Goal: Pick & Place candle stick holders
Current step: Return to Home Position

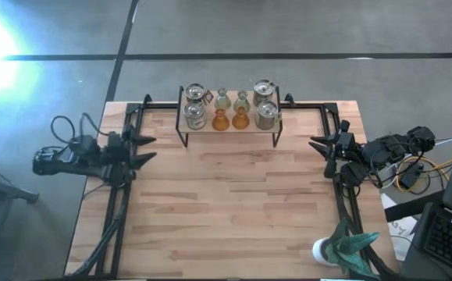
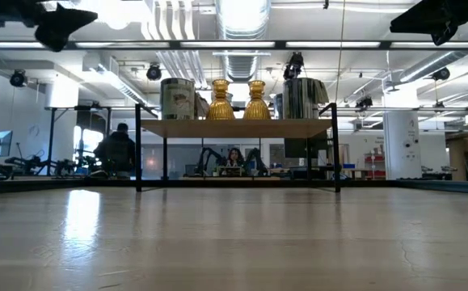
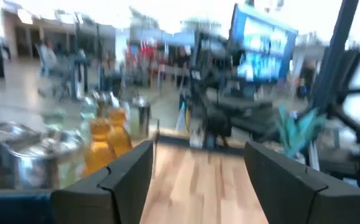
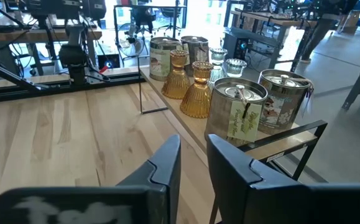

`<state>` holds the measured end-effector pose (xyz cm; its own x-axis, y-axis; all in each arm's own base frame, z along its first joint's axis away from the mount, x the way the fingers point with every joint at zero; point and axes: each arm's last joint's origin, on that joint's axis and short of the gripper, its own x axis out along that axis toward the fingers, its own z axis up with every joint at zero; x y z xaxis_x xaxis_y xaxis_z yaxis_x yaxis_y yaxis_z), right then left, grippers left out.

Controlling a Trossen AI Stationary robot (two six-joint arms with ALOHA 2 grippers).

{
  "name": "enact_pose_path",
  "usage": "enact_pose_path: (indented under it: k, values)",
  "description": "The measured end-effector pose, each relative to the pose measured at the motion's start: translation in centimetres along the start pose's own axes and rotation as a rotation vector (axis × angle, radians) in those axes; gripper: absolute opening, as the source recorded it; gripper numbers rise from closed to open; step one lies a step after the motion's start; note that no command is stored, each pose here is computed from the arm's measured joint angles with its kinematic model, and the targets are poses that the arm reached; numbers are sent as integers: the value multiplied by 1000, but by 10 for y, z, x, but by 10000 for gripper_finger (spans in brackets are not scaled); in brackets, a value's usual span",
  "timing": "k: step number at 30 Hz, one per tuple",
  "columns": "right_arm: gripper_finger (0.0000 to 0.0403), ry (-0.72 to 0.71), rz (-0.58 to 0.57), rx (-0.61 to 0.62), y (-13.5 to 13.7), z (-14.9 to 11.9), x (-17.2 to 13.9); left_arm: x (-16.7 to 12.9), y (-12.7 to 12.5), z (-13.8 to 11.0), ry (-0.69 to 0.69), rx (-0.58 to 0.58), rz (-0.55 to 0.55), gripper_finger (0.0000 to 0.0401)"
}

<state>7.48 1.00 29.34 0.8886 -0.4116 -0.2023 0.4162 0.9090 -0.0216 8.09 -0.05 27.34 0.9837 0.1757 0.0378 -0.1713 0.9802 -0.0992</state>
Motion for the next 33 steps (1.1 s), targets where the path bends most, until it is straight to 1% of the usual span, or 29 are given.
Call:
enact_pose_path:
  k: [2,4,8,10,12,15,19,21,22,27,30,33]
  values:
    - [69,0,0,0,0,0,0,-5,2,-7,-36,2,6,254]
    - [68,0,0,0,0,0,0,-7,5,-22,-15,11,9,252]
    - [73,0,0,0,0,0,0,-10,8,-37,-46,5,-6,252]
    - [77,0,0,-1,0,0,0,-7,9,-50,29,26,-3,251]
    - [81,1,0,-1,0,0,0,-6,10,-50,27,41,-3,250]
    - [85,0,0,-1,0,0,0,-2,11,-63,67,55,-16,249]
    - [90,2,0,-2,0,0,0,4,11,-84,115,59,-47,248]
    - [91,2,-1,-3,0,0,0,7,12,-101,147,64,-51,243]
    - [92,2,0,-2,0,0,0,9,12,-101,99,59,-57,238]
    - [84,3,0,-4,1,0,1,10,11,-101,80,130,-71,208]
    - [77,6,-1,-7,1,-1,1,10,11,-102,85,120,-74,198]
    - [72,7,-1,-8,1,-1,1,11,11,-102,89,107,-68,195]
